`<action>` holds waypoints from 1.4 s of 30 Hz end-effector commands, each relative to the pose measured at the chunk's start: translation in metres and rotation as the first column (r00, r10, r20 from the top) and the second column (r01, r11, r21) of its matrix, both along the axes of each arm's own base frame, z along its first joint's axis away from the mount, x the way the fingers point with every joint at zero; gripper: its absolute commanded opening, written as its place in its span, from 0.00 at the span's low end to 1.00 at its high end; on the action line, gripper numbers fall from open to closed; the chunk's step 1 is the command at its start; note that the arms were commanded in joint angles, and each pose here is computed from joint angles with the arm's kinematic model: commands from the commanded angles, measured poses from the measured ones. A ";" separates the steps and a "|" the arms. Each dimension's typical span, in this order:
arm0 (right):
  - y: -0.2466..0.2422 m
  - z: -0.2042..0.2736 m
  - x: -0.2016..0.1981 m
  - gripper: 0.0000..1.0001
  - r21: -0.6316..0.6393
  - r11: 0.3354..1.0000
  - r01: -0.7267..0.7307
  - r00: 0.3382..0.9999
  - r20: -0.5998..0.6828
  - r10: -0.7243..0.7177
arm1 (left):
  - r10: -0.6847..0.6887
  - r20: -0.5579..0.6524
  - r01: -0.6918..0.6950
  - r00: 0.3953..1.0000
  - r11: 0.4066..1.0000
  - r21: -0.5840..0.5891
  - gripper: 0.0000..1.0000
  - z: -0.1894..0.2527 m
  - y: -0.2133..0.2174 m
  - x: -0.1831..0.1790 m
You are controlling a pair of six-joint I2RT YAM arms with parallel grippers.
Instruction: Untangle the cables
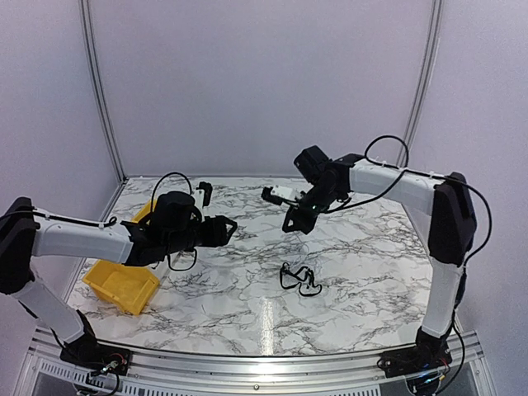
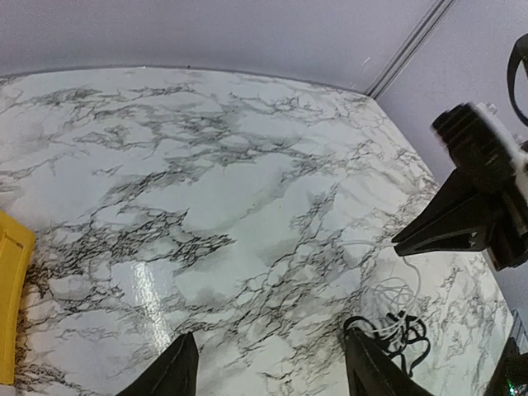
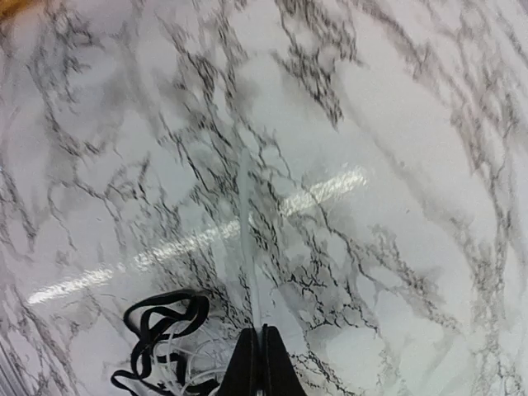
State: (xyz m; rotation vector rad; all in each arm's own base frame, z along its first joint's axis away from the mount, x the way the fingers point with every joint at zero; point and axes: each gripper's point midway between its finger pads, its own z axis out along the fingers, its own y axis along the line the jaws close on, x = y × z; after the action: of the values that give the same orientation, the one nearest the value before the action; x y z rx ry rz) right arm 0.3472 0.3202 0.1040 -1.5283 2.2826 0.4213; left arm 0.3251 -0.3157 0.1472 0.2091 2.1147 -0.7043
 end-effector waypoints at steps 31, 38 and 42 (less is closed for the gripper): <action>0.069 0.121 -0.043 0.00 0.473 0.865 -0.166 0.982 0.003 0.187 | 0.049 0.100 0.040 0.994 0.680 -0.732 0.24 0.110 -0.081 0.014; 0.060 0.088 -0.030 0.20 0.389 0.913 -0.126 0.992 0.030 0.124 | 0.104 0.087 -0.007 0.991 0.680 -0.733 0.00 0.100 -0.066 0.016; 0.040 0.031 -0.018 0.40 0.252 0.965 -0.078 0.996 0.069 0.063 | 0.153 0.051 -0.070 0.987 0.690 -0.720 0.00 0.087 -0.044 0.010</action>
State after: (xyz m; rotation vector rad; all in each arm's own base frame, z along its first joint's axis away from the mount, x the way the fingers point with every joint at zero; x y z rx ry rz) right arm 0.3157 0.3742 0.1886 -1.4604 1.9551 0.8510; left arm 0.3375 -0.3860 0.2279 -0.2427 1.6297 -1.3851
